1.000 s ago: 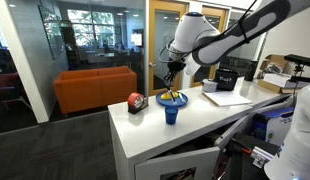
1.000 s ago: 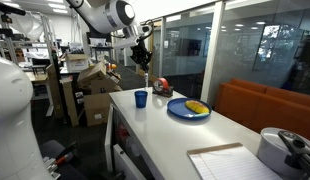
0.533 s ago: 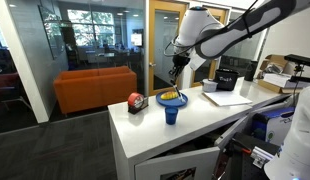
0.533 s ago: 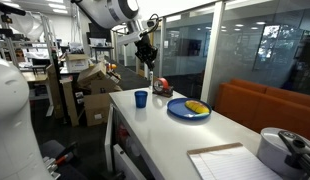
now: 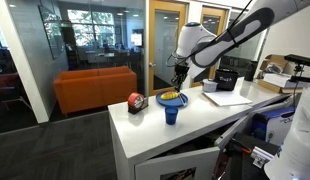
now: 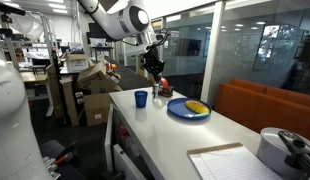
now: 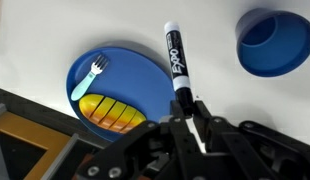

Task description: Remove the marker from the cup and put it on the counter

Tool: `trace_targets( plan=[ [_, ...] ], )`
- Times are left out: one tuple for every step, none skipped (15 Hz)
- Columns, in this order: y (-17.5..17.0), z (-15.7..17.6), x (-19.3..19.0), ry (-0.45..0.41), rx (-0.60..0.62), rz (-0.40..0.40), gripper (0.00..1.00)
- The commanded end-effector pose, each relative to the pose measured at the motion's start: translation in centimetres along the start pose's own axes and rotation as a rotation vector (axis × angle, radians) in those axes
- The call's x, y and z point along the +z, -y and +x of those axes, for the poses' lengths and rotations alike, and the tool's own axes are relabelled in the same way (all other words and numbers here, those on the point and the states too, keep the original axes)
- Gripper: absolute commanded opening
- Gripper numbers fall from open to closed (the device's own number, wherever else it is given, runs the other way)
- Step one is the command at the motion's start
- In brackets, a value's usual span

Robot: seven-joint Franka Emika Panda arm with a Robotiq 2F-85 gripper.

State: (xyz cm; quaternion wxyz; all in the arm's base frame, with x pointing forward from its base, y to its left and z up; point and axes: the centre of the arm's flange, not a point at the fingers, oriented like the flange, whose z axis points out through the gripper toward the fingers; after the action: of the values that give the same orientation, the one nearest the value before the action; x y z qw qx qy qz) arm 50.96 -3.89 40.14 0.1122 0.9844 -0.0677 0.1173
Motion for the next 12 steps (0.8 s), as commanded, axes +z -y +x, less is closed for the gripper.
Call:
trace_targets(
  plan=[
    [-0.3, 0.4, 2.2, 0.022, 0.03, -0.034, 0.04],
    [-0.5, 0.3, 3.0, 0.04, 0.035, -0.041, 0.04],
    [-0.7, 0.2, 3.7, 0.058, 0.041, -0.047, 0.04],
    [-1.0, 0.0, 4.4, 0.074, 0.045, -0.053, 0.04],
    [-1.3, -0.1, 5.0, 0.088, 0.048, -0.058, 0.04],
    [-1.6, -0.3, 5.5, 0.099, 0.052, -0.06, 0.04],
    [-1.8, -0.4, 5.9, 0.11, 0.055, -0.06, 0.04],
    [-2.0, -0.6, 6.3, 0.12, 0.057, -0.06, 0.04],
    [-2.1, -0.7, 6.6, 0.128, 0.058, -0.062, 0.04],
    [-2.1, -0.8, 7.1, 0.141, 0.056, -0.06, 0.04],
    [-2.1, -1.0, 7.5, 0.154, 0.053, -0.059, 0.04],
    [-2.0, -1.2, 8.1, 0.169, 0.047, -0.059, 0.04]
  ],
)
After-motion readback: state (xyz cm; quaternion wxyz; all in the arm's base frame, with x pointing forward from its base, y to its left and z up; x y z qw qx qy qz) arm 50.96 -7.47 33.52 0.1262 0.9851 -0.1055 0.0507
